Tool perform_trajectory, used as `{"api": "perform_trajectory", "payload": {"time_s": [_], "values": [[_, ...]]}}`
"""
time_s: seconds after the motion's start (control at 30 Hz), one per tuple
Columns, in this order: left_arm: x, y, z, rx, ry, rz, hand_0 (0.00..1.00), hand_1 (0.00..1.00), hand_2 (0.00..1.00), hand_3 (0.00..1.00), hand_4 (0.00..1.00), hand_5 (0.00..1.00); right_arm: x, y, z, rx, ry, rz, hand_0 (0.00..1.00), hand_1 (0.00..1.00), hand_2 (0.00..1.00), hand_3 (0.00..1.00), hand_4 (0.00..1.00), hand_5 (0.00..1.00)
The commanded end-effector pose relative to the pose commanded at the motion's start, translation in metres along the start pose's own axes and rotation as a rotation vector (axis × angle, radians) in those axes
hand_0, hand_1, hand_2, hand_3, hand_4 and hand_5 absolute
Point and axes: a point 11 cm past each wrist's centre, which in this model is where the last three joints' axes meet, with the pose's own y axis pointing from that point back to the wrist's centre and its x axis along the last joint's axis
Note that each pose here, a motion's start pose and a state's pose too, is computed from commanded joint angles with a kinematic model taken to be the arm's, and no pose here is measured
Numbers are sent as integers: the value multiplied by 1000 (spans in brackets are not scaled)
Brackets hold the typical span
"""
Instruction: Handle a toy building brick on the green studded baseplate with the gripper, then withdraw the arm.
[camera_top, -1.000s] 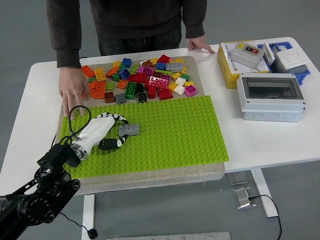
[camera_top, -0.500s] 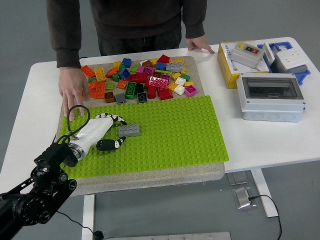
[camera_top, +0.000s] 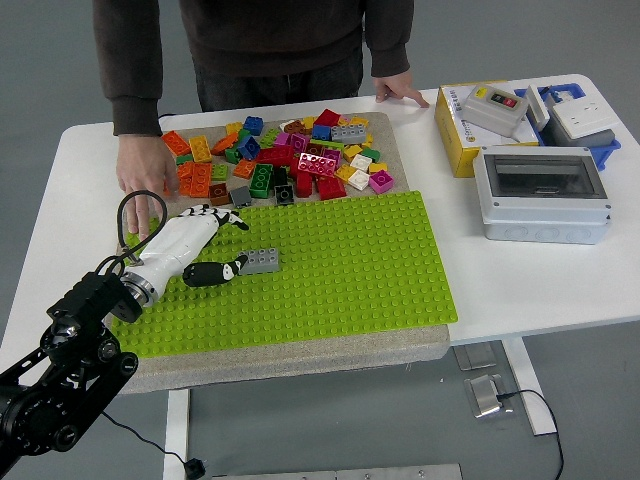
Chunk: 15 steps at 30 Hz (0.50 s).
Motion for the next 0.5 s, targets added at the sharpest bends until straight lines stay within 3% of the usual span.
{"api": "perform_trajectory", "payload": {"time_s": [0.13,0.17,0.33,0.37,0.5], "values": [[9,2,11,-43,-39,28,998,927,894,609,747,510,1,0,0,-2,2,2,654,646,674,501,413,697],[11,2,14,-56,-52,37,998,996,931,538,658,841,1,0,0,-3,1,2,652,646,674,501,413,699],[15,0,20,-76,-104,59,998,996,931,538,658,841,1,0,0,-3,0,3,652,646,674,501,413,699],[14,-1,19,-73,-117,58,998,998,968,551,513,998,1,0,0,-3,0,3,653,645,674,499,413,699],[5,-6,13,-51,-167,43,998,998,968,551,513,998,1,0,-1,-2,-2,2,653,645,674,499,413,699]]}}
